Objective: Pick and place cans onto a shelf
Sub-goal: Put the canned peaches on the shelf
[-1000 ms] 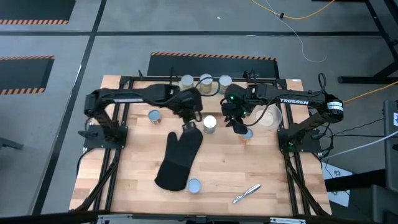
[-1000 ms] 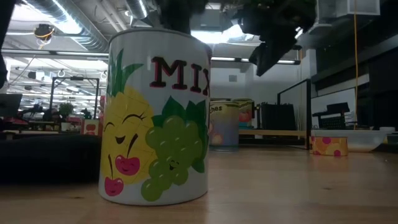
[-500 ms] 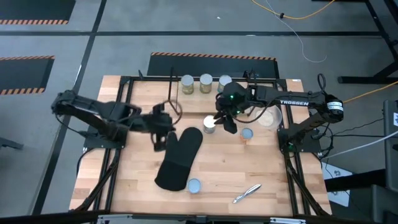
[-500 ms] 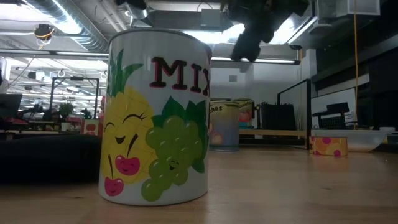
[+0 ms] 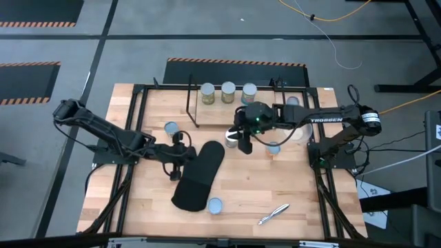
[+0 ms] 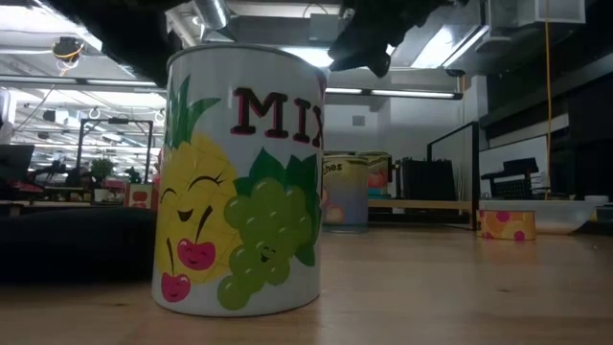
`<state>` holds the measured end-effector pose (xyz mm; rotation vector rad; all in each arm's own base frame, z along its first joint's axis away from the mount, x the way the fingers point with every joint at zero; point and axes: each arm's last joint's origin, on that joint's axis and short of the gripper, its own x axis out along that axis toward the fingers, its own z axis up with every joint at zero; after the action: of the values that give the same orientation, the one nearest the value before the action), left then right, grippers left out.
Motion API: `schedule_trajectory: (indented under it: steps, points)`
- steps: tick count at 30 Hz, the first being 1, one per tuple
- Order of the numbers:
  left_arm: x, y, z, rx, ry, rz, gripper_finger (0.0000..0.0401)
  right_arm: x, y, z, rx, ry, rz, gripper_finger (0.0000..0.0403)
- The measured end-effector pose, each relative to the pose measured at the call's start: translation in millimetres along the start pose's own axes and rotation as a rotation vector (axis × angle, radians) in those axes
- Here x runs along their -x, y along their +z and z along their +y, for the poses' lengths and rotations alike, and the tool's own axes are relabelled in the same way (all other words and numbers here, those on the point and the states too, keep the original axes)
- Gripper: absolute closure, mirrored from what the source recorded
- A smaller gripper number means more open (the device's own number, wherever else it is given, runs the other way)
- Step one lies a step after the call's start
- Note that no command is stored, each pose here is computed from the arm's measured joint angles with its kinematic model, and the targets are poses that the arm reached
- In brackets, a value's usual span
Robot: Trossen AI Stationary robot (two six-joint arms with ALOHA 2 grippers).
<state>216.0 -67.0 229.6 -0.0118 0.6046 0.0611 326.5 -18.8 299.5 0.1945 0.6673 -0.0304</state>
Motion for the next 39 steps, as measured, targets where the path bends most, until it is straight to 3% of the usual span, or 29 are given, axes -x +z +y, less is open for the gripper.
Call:
schedule_trajectory:
  steps: [6,17,24,39]
  points:
    - [-4.4,-6.2,-0.1,0.018,-0.012,-0.050,0.0395,-9.7,-3.6,8.1,-0.025,-0.080,0.002,0.0274]
    - [-4.2,-4.0,-0.6,0.025,-0.017,-0.071,0.0388,-51.3,-20.3,5.6,-0.050,-0.112,0.103,0.0274]
    - [-4.2,-4.0,-0.6,0.025,-0.017,-0.071,0.0392,-64.4,-27.4,0.0,-0.044,-0.239,0.124,0.0274]
    - [-4.3,-4.0,-0.6,0.025,-0.018,-0.070,0.0386,-88.0,-41.2,-3.8,-0.062,-0.260,0.189,0.0274]
